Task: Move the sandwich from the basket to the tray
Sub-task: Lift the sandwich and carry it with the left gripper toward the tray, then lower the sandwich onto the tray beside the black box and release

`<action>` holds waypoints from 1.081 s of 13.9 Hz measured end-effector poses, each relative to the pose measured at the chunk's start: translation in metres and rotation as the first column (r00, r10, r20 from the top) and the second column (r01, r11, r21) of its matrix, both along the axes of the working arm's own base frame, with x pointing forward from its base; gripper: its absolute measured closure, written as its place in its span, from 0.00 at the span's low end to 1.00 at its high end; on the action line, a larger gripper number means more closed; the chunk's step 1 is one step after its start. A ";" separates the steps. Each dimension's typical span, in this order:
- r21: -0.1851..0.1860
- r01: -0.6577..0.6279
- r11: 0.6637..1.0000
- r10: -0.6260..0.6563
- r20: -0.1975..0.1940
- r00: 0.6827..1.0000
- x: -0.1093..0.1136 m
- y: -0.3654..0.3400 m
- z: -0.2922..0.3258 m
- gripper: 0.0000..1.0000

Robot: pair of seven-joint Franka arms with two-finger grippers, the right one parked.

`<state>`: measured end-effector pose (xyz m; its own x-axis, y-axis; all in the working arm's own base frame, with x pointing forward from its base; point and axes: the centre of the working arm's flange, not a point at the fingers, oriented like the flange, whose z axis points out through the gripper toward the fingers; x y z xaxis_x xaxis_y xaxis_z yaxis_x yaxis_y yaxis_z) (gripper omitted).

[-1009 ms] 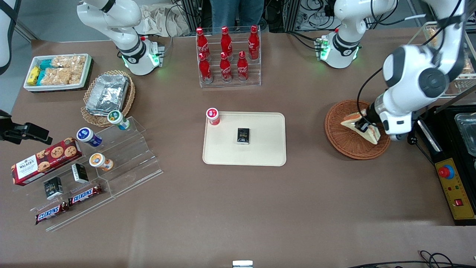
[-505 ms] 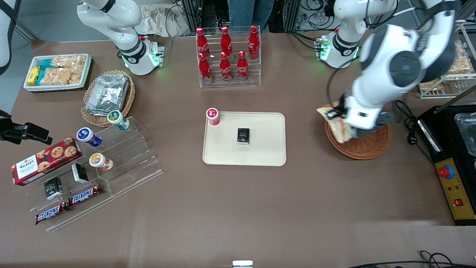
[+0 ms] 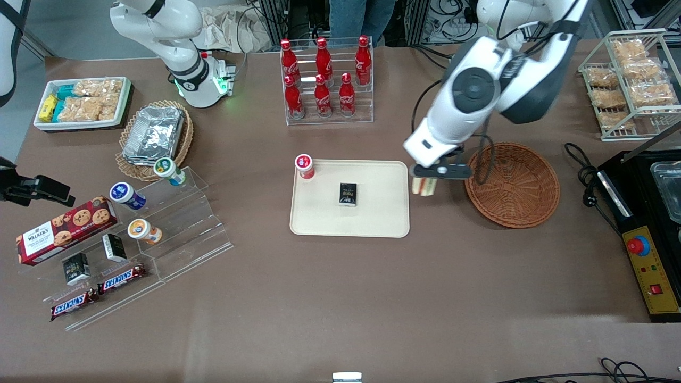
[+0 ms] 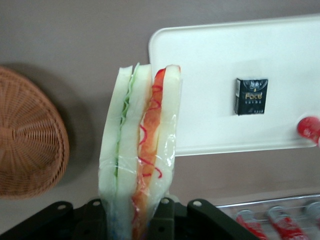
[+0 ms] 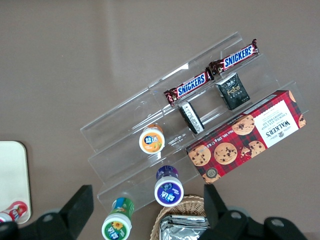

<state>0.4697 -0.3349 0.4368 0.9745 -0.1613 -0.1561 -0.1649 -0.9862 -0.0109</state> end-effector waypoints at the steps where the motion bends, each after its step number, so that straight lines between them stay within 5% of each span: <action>1: 0.004 0.036 0.999 -0.036 0.020 0.999 -0.009 -0.018 -0.010 0.79; 5: -0.025 -0.021 0.999 0.022 0.049 0.999 -0.028 -0.036 -0.084 0.79; 10: 0.048 -0.156 0.987 0.156 0.005 0.988 -0.026 -0.028 -0.172 0.79; 15: -0.001 -0.158 0.987 0.158 0.005 0.987 -0.022 -0.033 -0.206 0.79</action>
<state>0.4477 -0.3679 0.2303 0.9886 -0.0056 -0.1506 -0.0073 -0.9999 -0.0104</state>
